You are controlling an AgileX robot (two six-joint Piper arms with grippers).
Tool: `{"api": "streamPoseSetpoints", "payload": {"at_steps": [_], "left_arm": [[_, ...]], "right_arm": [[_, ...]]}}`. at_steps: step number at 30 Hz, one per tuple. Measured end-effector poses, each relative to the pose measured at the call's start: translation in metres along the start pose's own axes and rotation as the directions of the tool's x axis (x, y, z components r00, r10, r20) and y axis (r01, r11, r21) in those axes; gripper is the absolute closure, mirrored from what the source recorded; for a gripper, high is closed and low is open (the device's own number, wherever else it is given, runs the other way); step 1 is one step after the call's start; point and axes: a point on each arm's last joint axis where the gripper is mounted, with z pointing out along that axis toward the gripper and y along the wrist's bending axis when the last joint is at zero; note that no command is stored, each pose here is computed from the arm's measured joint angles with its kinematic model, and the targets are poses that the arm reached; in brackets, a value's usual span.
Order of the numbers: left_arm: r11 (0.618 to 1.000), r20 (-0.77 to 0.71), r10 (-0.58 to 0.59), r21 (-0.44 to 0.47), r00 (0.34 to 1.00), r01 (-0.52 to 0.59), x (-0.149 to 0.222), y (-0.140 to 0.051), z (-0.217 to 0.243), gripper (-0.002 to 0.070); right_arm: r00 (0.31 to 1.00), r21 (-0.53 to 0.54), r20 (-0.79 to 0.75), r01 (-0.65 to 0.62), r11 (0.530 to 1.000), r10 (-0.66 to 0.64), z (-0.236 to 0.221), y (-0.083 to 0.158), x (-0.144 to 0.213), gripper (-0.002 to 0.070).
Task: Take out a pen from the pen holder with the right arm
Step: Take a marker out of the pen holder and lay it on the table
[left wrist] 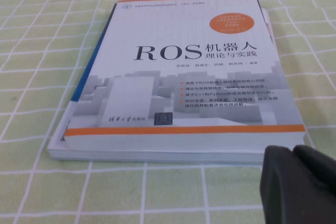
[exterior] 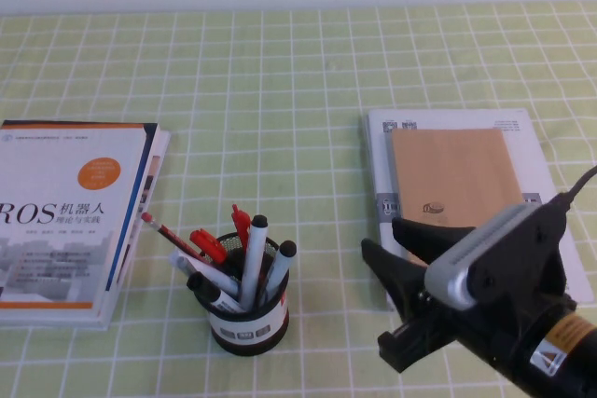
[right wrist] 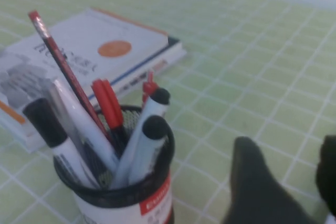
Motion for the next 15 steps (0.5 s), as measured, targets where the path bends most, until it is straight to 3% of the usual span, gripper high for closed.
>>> {"api": "streamPoseSetpoints", "payload": {"at_steps": [5,11,15], "left_arm": [[1.000,0.000,0.000,0.000,1.000,0.000,0.000,0.000,0.000,0.0681],[1.000,0.000,0.000,0.000,1.000,0.000,0.000,0.000,0.000,0.0681],[1.000,0.000,0.000,0.000,1.000,0.000,0.000,0.000,0.000,0.0681]], "right_arm": [[0.995,-0.052,0.099,-0.021,0.998,0.026,0.009,0.009,0.017,0.0302],[0.984,-0.087,0.145,-0.087,0.992,0.099,0.029,0.014,0.041,0.0274],[0.993,-0.096,0.089,-0.074,0.993,0.083,0.041,0.017,0.067,0.0271]]}}
